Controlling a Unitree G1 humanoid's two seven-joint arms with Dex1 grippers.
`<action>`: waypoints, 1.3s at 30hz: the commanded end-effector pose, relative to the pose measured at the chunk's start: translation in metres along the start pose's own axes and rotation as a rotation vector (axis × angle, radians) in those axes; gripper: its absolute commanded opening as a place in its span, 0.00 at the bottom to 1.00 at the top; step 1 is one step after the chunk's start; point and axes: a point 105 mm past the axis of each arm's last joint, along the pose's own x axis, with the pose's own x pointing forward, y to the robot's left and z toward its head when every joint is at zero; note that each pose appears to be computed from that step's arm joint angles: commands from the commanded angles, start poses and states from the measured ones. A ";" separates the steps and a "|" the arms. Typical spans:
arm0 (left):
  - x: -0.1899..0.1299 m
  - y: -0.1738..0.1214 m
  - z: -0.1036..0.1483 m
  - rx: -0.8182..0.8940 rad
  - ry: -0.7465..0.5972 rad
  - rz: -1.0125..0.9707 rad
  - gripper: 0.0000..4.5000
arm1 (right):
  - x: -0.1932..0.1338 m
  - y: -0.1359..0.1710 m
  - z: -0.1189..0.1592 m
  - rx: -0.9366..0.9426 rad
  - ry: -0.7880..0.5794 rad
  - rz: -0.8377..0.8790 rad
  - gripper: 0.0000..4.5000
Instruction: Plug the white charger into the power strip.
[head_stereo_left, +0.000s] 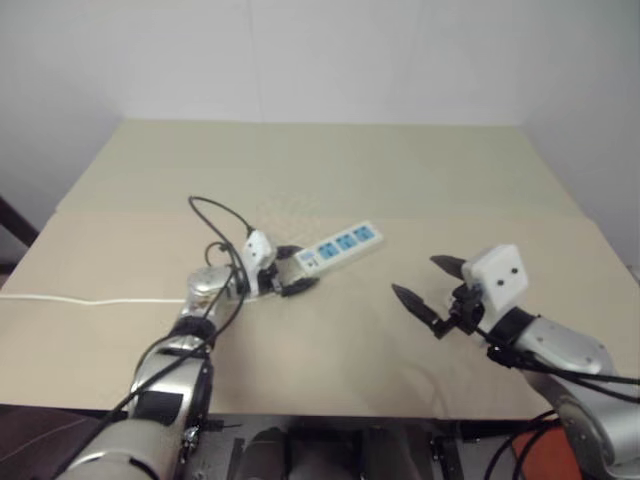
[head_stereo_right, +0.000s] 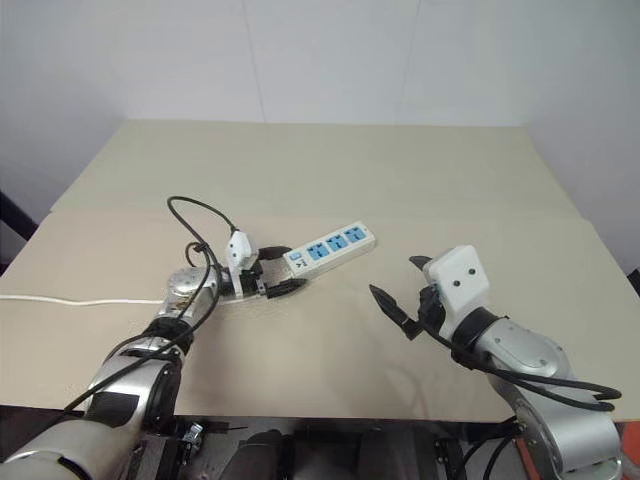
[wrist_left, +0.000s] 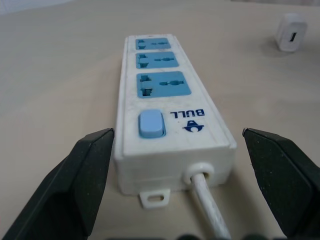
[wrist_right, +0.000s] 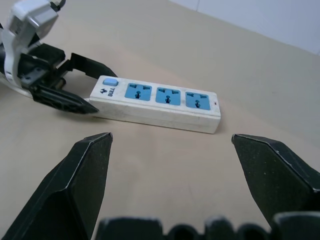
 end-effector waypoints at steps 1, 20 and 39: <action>0.012 0.001 0.006 0.035 -0.029 0.051 0.99 | 0.001 0.002 0.012 -0.022 -0.042 -0.010 1.00; 0.014 -0.006 0.003 -0.021 -0.059 0.035 0.79 | 0.005 0.000 0.008 -0.042 -0.020 -0.005 1.00; -0.001 -0.033 0.018 0.025 -0.060 -0.323 0.73 | -0.005 -0.038 0.009 -0.538 0.477 0.475 1.00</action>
